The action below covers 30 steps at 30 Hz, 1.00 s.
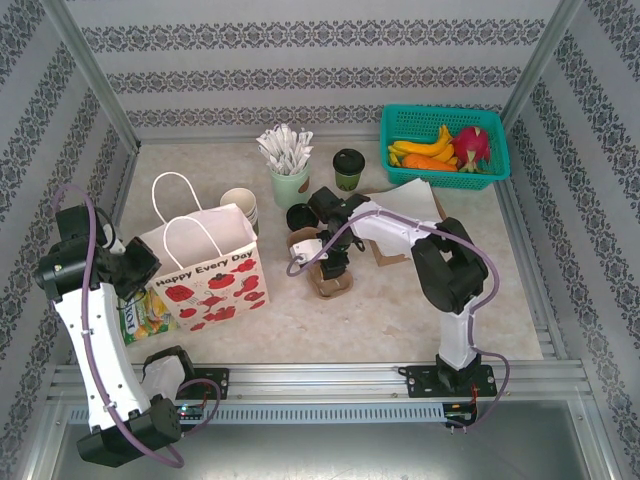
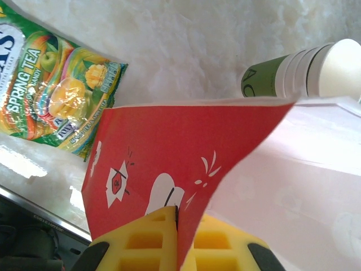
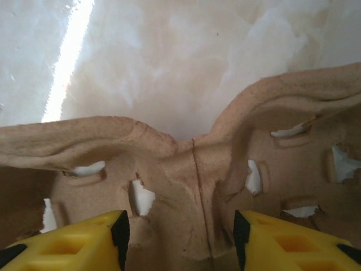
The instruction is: Pack the takeout coffee
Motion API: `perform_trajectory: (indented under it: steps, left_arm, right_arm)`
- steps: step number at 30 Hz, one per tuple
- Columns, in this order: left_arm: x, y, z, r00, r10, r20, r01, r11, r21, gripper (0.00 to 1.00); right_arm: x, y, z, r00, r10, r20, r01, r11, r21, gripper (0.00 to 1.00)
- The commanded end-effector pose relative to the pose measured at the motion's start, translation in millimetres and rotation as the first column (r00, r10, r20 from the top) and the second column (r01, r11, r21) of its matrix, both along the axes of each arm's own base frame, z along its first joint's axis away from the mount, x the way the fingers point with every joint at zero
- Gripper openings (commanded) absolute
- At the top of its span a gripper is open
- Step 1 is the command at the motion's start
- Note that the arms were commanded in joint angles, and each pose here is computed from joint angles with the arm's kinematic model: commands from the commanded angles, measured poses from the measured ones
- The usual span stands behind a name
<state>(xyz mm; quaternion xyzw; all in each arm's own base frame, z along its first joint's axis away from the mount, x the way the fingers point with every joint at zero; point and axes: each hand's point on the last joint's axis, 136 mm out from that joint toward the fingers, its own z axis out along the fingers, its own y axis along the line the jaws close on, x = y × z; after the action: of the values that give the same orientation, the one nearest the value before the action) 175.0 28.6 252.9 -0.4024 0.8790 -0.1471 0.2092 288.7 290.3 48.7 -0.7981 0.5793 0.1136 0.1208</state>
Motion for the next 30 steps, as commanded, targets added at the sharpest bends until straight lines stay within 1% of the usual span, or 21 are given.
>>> perform_trajectory:
  steps: [1, 12, 17, 19, 22, 24, 25, 30]
  left_arm:
    - [5, -7, -1, 0.999, -0.04, 0.03, 0.041, 0.999, -0.017, 0.0]
    - [8, -15, -8, 0.997, -0.074, 0.025, 0.075, 0.996, -0.04, 0.0]
    - [8, -18, -10, 0.996, -0.091, 0.014, 0.092, 0.995, -0.042, 0.0]
    - [8, -21, -10, 0.995, -0.095, 0.011, 0.095, 0.994, -0.045, 0.0]
    - [9, -28, -11, 0.995, -0.1, 0.009, 0.101, 0.994, -0.048, 0.0]
    - [11, -32, -12, 0.995, -0.1, 0.006, 0.1, 0.994, -0.04, 0.0]
    - [12, -34, -13, 0.994, -0.105, 0.005, 0.105, 0.994, -0.031, 0.0]
    - [28, -47, -18, 0.994, -0.11, 0.009, 0.11, 0.994, -0.012, 0.0]
  right_arm:
    - [3, 1, 0, 0.999, 0.041, 0.017, -0.041, 0.999, -0.032, 0.51]
    - [0, 15, -4, 0.999, 0.038, -0.019, -0.038, 0.999, -0.009, 0.4]
    - [-2, 14, -2, 1.0, 0.017, -0.02, -0.017, 1.0, -0.004, 0.24]
    - [-4, 13, 4, 1.0, 0.003, -0.022, -0.003, 1.0, 0.007, 0.19]
    - [-12, 8, 18, 0.998, -0.049, -0.034, 0.05, 0.998, 0.028, 0.13]
    - [-20, 4, 28, 0.995, -0.089, -0.046, 0.092, 0.994, 0.054, 0.02]
    - [-23, 1, 33, 0.993, -0.109, -0.044, 0.111, 0.992, 0.065, 0.0]
    - [-29, -25, 71, 0.968, -0.247, -0.044, 0.251, 0.959, 0.132, 0.0]
